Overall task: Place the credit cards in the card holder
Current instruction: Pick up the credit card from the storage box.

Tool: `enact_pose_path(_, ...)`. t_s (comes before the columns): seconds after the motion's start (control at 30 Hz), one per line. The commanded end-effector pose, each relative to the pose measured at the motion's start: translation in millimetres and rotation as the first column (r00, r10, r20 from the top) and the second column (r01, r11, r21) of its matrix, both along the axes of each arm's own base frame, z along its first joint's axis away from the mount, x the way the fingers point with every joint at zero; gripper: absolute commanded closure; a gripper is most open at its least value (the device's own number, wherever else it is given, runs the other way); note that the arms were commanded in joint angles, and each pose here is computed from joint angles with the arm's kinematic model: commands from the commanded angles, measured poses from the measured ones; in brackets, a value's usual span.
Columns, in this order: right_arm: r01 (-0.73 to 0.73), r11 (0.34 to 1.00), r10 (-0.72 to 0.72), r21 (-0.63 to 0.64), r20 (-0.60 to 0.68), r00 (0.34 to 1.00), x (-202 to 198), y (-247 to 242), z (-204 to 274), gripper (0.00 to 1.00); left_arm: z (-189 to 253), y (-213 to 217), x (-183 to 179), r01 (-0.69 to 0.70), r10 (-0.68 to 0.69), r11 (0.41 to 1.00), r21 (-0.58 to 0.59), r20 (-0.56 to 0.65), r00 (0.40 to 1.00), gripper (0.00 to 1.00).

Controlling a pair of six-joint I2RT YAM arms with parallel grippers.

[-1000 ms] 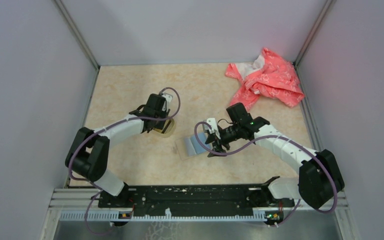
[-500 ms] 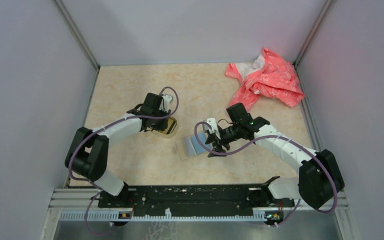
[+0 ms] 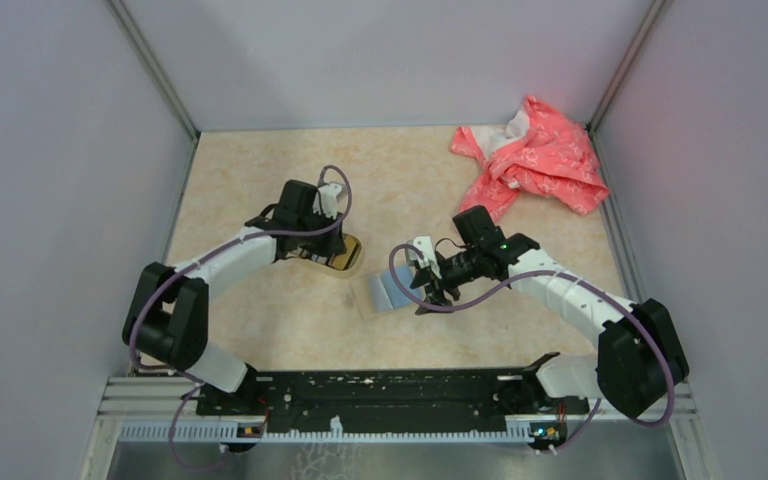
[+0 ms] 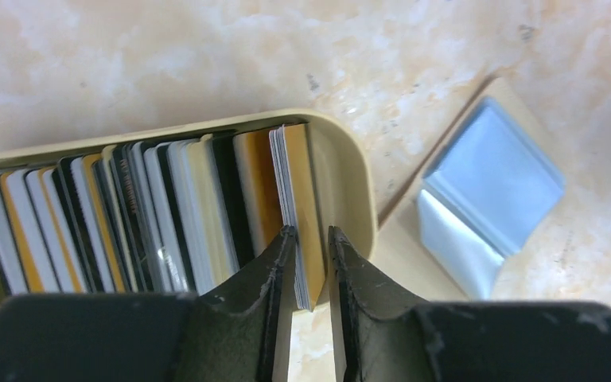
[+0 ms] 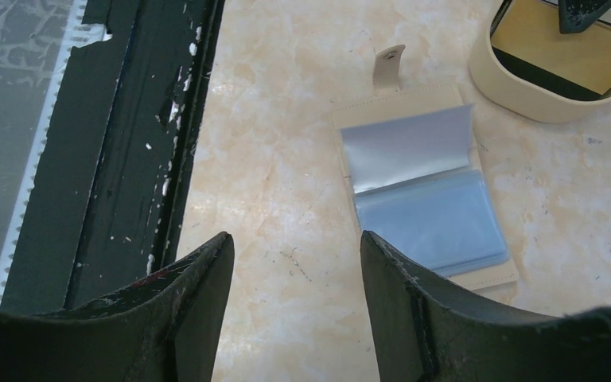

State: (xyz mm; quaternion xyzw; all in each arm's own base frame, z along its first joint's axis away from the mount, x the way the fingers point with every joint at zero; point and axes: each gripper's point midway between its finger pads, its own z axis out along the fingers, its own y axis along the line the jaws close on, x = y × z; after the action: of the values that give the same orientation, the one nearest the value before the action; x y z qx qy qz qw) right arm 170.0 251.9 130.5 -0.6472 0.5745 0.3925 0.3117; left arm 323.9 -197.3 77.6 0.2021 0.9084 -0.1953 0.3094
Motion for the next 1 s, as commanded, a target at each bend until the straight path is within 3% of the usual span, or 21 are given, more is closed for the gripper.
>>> enact_pose_path(0.0,-0.03,0.998,0.028,0.06,0.045,0.999,5,8,21,0.4,18,-20,-4,0.046,-0.045,0.99,-0.132,0.01,0.999,0.73)
enact_pose_path(0.23,-0.031,0.998,0.028,0.062,0.047,0.998,4,8,22,0.4,-2,-20,-6,0.04,-0.046,0.992,-0.116,-0.045,0.998,0.73)
enact_pose_path(0.53,-0.032,0.998,0.029,0.063,0.044,0.999,4,7,22,0.4,-20,-12,0,0.02,-0.024,0.999,-0.047,-0.075,0.997,0.63)
enact_pose_path(0.8,-0.033,0.997,0.03,0.064,0.044,0.999,4,8,22,0.4,-20,-17,1,0.035,-0.04,0.997,-0.063,-0.082,0.996,0.64)
enact_pose_path(0.97,-0.032,0.997,0.029,0.064,0.046,0.999,4,7,22,0.4,-20,-20,6,0.035,-0.045,0.996,-0.081,-0.116,0.992,0.57)
